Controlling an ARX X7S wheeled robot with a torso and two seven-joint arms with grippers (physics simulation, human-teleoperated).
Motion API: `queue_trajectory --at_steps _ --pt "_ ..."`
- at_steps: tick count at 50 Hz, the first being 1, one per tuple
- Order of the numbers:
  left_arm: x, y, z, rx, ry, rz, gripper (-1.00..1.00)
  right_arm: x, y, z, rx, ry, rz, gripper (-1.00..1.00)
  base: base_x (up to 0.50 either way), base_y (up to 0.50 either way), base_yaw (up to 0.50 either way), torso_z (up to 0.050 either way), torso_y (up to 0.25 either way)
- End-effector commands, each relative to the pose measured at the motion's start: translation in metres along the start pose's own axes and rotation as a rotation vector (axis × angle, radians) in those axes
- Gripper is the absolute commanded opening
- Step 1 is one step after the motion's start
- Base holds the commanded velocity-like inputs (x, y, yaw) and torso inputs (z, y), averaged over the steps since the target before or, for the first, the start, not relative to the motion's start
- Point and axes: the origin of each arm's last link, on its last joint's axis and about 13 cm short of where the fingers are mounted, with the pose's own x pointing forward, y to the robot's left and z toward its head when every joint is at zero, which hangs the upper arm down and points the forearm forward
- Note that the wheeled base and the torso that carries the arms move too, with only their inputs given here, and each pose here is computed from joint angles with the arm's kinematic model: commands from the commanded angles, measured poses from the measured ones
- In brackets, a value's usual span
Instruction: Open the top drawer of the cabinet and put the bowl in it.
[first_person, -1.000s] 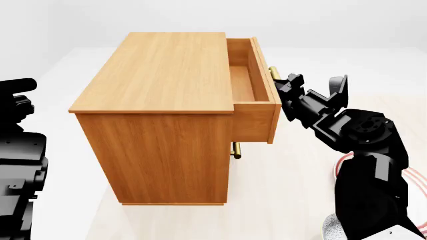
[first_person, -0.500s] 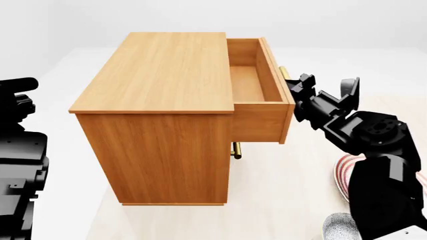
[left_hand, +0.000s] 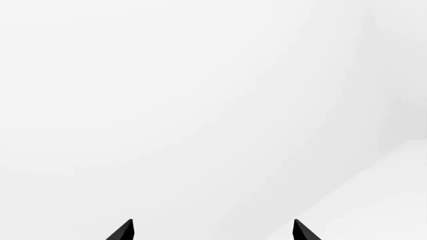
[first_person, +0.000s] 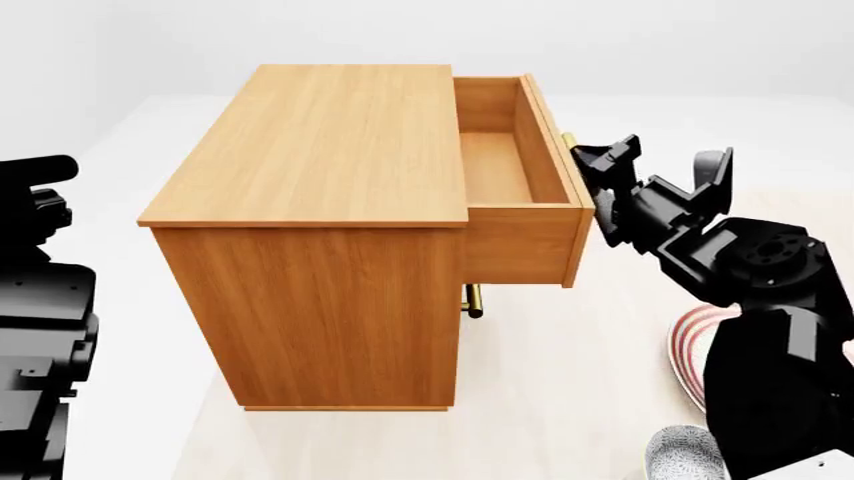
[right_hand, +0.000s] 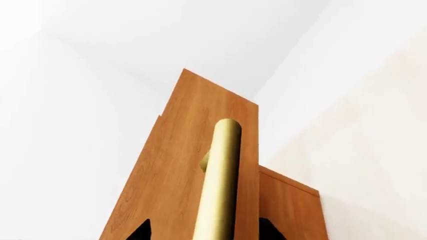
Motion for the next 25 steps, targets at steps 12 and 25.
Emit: queue_trajectory --at_steps 12,25 --pt "0.000 0.001 -0.002 0.000 0.000 0.003 1.00 0.002 -0.001 0.002 -0.029 0.010 0.004 1.00 0.00 0.00 0.00 0.000 0.000" --pt "0.000 0.000 0.000 -0.002 -0.007 0.002 1.00 -0.007 -0.012 0.015 -0.011 -0.069 -0.066 1.00 0.00 0.00 0.00 0.000 0.000"
